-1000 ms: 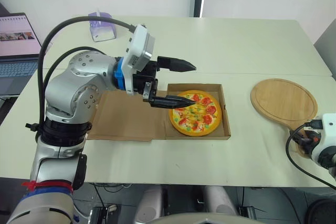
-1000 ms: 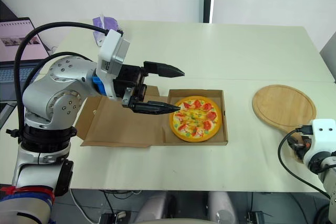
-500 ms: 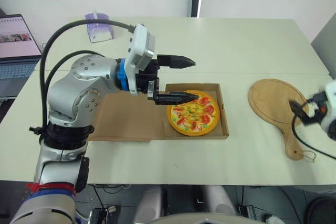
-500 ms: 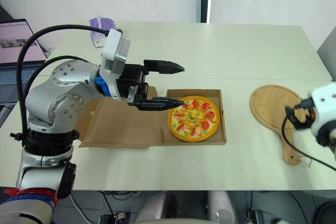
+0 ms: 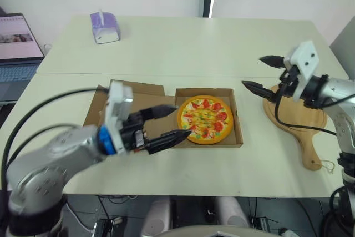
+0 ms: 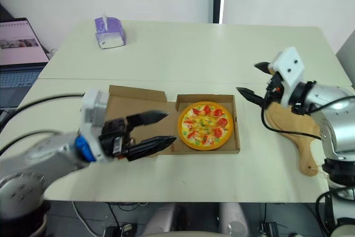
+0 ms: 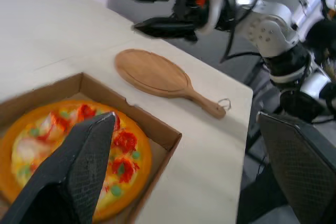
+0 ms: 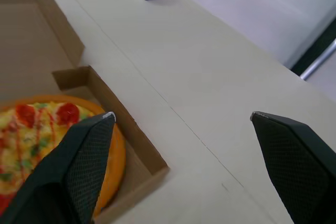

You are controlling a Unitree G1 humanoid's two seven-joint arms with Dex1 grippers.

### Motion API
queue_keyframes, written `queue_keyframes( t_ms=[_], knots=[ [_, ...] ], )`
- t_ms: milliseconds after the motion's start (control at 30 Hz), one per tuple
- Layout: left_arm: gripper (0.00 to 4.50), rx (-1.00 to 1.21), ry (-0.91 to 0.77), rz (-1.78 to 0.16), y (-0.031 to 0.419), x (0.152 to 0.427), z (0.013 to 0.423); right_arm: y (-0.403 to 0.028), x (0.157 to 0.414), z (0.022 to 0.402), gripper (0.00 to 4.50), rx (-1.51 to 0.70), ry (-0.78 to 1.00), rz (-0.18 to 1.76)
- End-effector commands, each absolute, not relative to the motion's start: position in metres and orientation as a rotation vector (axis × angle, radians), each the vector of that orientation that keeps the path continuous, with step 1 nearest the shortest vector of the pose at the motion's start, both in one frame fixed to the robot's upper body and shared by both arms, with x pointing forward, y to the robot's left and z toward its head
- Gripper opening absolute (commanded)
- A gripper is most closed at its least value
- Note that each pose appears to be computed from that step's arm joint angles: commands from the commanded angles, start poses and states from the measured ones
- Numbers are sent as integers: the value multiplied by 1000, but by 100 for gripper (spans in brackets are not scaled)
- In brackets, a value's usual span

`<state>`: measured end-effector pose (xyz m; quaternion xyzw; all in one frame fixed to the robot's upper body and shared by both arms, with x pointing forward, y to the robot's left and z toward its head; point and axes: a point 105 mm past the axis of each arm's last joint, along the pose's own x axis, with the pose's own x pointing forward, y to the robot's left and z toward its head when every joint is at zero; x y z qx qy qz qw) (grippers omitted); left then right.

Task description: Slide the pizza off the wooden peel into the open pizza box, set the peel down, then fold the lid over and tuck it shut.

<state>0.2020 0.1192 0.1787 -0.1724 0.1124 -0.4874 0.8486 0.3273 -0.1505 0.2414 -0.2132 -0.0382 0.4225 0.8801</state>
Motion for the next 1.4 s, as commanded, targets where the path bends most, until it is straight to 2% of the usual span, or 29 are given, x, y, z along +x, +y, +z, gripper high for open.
queue_keyframes(
  t_ms=[33, 233, 433, 633, 967, 1200, 1233, 1300, 1400],
  knots=[
    [450, -547, 250, -841, 134, 187, 176, -124, 316, 256, 445, -453, -134, 1043],
    [450, -814, 288, -435, 172, 173, 151, -87, 303, 257, 445, -447, -156, 1209],
    [450, -877, 351, -166, 186, 149, 123, -61, 283, 259, 445, -439, -168, 1350],
    [450, -910, 245, 78, 208, 157, 117, -52, 277, 255, 445, -435, -158, 1378],
    [450, -950, 173, 135, 212, 189, 114, -44, 264, 257, 445, -420, -154, 1434],
    [450, -989, 183, 177, 208, 193, 106, -41, 255, 260, 445, -420, -142, 1473],
    [420, -994, 182, 183, 208, 192, 106, -41, 255, 260, 450, -422, -145, 1469],
    [388, -1013, 180, 205, 209, 191, 104, -41, 256, 261, 450, -427, -148, 1464],
    [293, -1028, 180, 232, 211, 190, 102, -42, 257, 260, 450, -431, -146, 1458]
  ],
)
